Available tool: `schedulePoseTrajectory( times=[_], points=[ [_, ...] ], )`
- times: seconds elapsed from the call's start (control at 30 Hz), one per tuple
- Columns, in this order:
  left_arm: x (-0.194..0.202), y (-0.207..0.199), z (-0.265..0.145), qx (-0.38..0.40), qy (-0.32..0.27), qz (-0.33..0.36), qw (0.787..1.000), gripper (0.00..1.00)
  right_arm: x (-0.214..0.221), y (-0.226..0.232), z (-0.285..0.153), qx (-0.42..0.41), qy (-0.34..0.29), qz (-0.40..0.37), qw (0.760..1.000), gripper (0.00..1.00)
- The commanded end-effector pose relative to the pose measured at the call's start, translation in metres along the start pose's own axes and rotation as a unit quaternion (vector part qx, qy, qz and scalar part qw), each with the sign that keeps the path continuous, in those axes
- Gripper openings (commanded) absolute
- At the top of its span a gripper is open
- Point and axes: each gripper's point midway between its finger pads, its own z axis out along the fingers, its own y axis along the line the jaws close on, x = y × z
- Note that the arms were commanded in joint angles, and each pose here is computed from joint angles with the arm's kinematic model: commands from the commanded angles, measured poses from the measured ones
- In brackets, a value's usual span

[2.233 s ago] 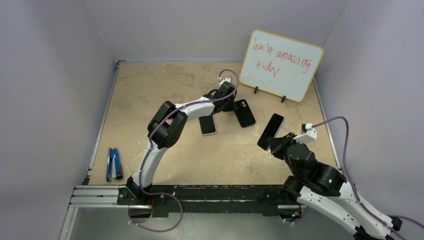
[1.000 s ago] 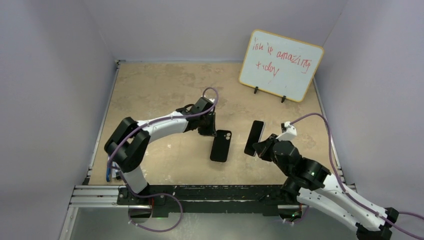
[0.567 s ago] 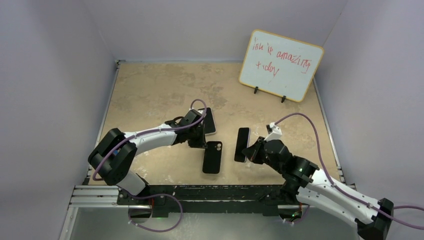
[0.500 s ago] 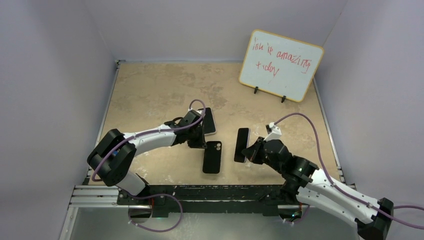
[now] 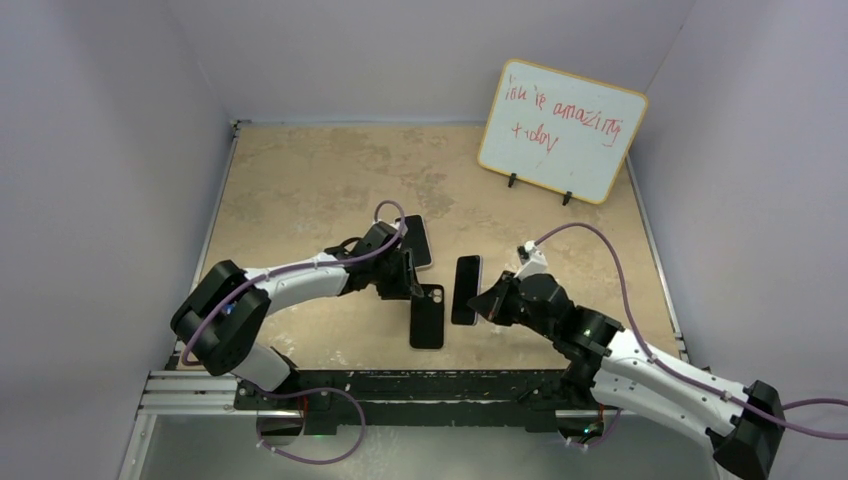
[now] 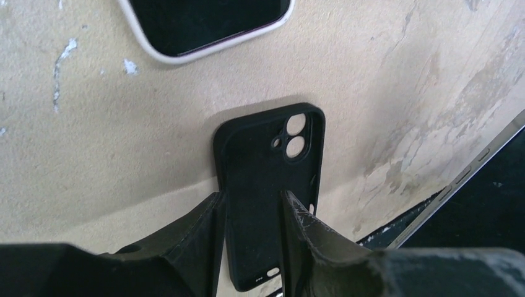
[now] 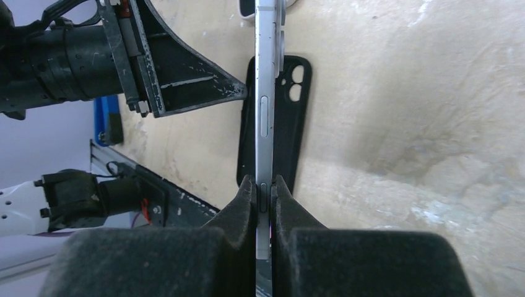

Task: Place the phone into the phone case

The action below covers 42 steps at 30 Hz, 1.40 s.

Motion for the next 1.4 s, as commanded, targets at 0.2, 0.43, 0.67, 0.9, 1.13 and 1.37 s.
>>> schedulePoseTrajectory(
  times=[0.2,0.43,0.67,0.9,1.13,1.37],
  points=[
    [-0.001,0.019,-0.026,0.104,0.005,-0.050,0.993,0.37,0.013,0.045,0.022,-0.091,0.042,0.061,0.993,0.00],
    [0.015,0.023,-0.024,0.121,0.024,-0.052,0.991,0.32,0.025,0.043,0.035,-0.086,0.067,0.083,0.991,0.00],
    [0.031,0.024,-0.020,0.148,0.049,-0.056,0.986,0.23,0.037,0.033,0.046,-0.073,0.082,0.105,0.988,0.00],
    [0.043,0.023,-0.018,0.171,0.064,-0.058,0.982,0.19,0.049,0.032,0.054,-0.070,0.108,0.104,0.986,0.00],
    [0.051,0.017,-0.013,0.189,0.076,-0.062,0.977,0.16,0.058,0.026,0.060,-0.064,0.123,0.106,0.985,0.00],
    [0.060,0.009,-0.005,0.194,0.091,-0.055,0.975,0.13,0.069,0.020,0.062,-0.055,0.145,0.104,0.982,0.00]
  ],
)
